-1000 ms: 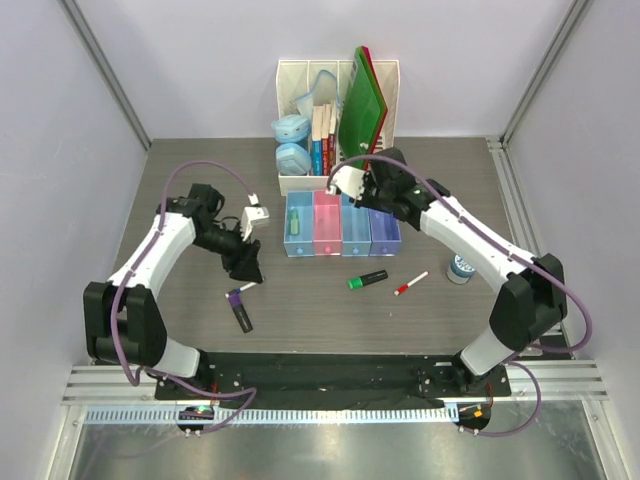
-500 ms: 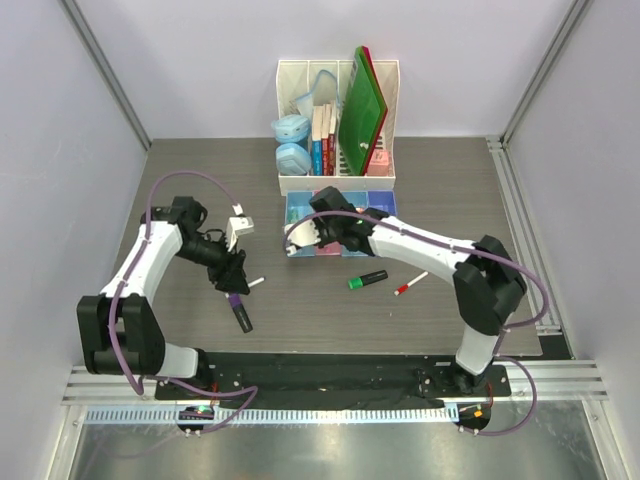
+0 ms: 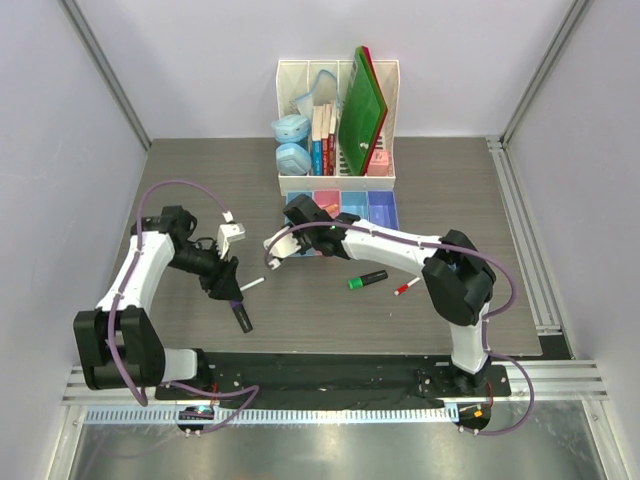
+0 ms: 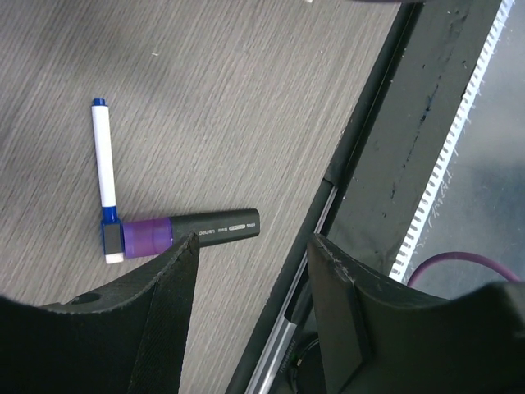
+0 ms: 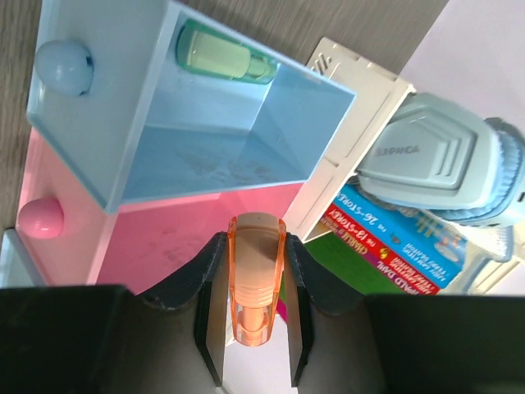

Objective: Sort the stationery into containers
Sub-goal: Place the pen in the storage box.

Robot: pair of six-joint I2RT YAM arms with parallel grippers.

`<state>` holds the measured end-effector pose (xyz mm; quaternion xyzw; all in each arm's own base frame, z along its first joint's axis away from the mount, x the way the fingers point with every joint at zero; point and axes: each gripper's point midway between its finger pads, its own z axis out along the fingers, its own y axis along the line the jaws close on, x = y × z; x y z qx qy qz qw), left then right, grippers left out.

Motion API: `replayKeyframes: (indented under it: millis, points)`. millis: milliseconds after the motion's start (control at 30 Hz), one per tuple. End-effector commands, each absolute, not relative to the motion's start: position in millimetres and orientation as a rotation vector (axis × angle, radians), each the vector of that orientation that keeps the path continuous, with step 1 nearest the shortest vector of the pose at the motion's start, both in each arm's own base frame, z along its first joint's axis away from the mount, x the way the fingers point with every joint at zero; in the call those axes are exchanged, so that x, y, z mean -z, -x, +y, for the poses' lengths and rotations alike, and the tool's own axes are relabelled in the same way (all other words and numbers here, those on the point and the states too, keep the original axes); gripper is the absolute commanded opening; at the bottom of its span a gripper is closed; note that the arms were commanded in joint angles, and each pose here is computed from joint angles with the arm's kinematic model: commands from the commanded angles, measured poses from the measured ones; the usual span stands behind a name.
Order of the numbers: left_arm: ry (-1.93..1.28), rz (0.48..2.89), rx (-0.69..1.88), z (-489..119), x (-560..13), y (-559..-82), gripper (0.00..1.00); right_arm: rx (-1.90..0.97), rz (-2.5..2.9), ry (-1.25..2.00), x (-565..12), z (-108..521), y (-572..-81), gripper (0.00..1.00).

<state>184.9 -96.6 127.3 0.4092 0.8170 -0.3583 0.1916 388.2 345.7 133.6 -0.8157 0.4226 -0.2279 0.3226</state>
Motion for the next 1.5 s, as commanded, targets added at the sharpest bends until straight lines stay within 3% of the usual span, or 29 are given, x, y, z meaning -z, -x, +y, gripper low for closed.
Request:
replayKeyframes:
  millis: [0,533,733,933,1267,1467]
  points:
    - [-1.137,2.278,0.978,-94,-135,-183,0.56,0.642,1.024,2.084,-163,367,-395,0.02]
    - [-1.097,2.281,0.954,-91,-139,-182,0.56,0.606,0.971,2.125,-130,391,-384,0.05]
    - [-1.089,2.270,0.954,-91,-142,-182,0.57,0.607,0.973,2.119,-128,393,-387,0.22]
    - [-1.083,2.266,0.959,-90,-139,-180,0.57,0.612,0.977,2.128,-124,393,-388,0.45]
    - [-1.070,2.259,0.983,-89,-137,-182,0.57,0.629,0.983,2.095,-124,396,-392,0.54]
    - [-1.064,2.245,0.979,-87,-138,-185,0.57,0.646,1.065,1.903,-172,397,-403,0.56]
